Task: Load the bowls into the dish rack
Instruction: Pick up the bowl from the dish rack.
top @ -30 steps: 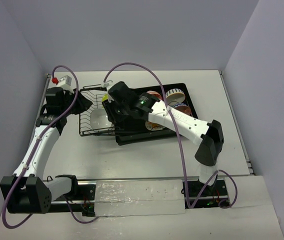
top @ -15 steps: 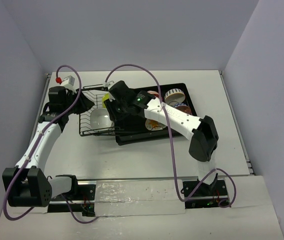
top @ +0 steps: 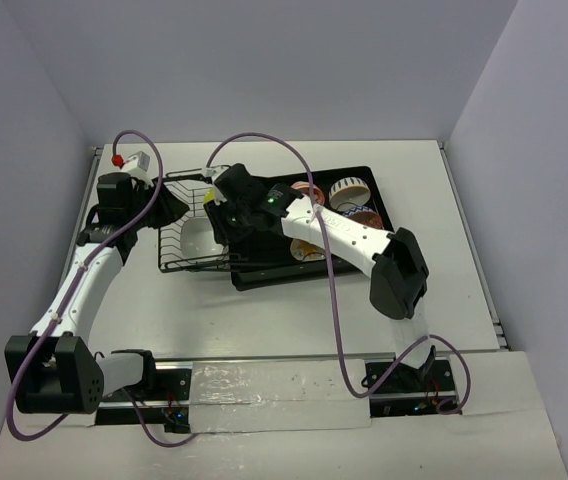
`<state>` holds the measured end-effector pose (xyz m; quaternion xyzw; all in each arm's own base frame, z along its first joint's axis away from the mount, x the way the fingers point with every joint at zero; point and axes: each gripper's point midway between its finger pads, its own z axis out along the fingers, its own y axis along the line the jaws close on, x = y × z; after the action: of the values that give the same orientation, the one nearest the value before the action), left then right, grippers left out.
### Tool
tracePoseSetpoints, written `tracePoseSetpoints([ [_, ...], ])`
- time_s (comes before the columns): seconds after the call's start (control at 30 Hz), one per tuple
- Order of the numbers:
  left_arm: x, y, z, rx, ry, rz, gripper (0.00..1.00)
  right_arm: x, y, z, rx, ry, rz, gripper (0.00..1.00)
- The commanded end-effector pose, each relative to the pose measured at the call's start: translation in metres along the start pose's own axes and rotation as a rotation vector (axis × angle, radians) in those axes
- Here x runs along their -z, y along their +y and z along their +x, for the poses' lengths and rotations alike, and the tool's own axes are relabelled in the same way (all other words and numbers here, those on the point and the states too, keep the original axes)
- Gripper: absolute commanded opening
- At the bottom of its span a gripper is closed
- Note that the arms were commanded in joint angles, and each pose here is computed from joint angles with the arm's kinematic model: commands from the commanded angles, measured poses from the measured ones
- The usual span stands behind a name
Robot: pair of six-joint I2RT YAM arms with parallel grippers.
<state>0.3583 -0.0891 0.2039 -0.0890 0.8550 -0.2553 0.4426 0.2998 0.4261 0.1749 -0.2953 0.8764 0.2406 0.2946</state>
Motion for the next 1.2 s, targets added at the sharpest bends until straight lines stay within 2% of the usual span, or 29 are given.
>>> tracePoseSetpoints([
  [0.0,0.001,-0.007,-0.010,-0.026,-0.029,0.035,0.33,-0.007,0.001,-0.006,-0.017,-0.009,-0.017,0.41],
  [0.2,0.002,-0.005,-0.011,-0.017,-0.033,0.035,0.33,-0.014,0.000,-0.003,-0.019,0.006,-0.009,0.33],
  [0.3,0.002,-0.005,-0.012,-0.015,-0.033,0.039,0.33,-0.012,-0.002,-0.001,-0.021,0.010,-0.005,0.19],
  [0.4,0.002,-0.004,-0.013,-0.010,-0.037,0.040,0.33,-0.010,-0.003,0.003,-0.021,0.014,-0.004,0.16],
  [0.57,0.002,-0.003,-0.014,-0.005,-0.038,0.043,0.33,-0.008,-0.003,0.010,-0.025,0.024,-0.009,0.00],
  [0.8,0.004,-0.001,-0.015,-0.002,-0.046,0.034,0.33,-0.003,0.000,0.008,-0.031,0.013,-0.026,0.00],
  [1.17,0.004,0.001,-0.016,0.003,-0.054,0.030,0.33,0.025,0.006,-0.019,-0.076,-0.112,-0.050,0.00],
])
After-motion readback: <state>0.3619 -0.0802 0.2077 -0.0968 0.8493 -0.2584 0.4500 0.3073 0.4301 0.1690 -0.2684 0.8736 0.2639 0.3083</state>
